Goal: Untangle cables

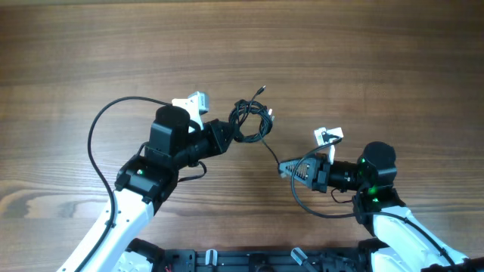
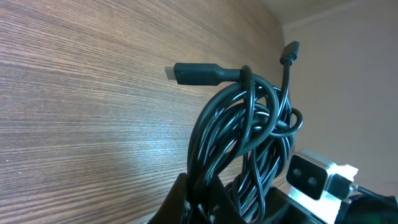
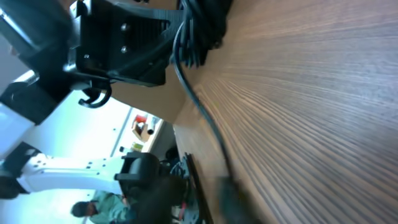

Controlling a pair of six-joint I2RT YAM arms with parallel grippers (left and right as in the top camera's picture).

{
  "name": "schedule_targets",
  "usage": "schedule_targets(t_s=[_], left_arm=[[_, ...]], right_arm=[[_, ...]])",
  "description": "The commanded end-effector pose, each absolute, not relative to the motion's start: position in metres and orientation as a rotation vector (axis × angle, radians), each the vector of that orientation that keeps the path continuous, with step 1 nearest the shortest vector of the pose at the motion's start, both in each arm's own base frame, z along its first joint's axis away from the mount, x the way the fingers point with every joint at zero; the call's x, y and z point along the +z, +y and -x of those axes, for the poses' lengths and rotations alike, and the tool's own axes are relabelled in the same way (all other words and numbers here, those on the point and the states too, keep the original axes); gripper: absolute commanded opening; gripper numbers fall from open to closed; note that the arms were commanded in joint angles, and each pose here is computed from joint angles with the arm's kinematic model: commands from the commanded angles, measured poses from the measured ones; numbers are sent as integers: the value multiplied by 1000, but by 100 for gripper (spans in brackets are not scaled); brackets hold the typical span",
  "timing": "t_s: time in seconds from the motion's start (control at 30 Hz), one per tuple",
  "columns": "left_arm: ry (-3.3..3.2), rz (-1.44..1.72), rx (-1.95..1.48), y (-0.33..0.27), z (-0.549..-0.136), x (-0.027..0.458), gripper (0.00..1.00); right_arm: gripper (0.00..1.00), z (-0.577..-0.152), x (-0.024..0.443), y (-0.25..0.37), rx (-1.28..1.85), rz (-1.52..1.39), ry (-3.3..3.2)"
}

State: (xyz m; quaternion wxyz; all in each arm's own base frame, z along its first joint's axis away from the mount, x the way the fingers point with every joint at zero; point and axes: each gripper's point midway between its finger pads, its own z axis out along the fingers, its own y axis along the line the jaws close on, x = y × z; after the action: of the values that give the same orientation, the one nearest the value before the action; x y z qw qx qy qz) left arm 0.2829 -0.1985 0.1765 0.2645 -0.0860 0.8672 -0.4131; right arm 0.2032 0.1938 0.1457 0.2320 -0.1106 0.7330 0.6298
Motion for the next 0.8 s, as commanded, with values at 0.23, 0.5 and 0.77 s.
schedule_targets(t_s=[0.23,0.5,0.77], left_arm=[[2324,272,-1146,-200,-287,186,4],[2343,279,-1138,-201,-289,180,4],[2270,98,-1236,-220,-294,193,4]], right_arm=[[37,-201,149,196,1663,462,1936],[4,-185,188,199,1815,546,1842],[100,-194,198,199,1626,699,1670]])
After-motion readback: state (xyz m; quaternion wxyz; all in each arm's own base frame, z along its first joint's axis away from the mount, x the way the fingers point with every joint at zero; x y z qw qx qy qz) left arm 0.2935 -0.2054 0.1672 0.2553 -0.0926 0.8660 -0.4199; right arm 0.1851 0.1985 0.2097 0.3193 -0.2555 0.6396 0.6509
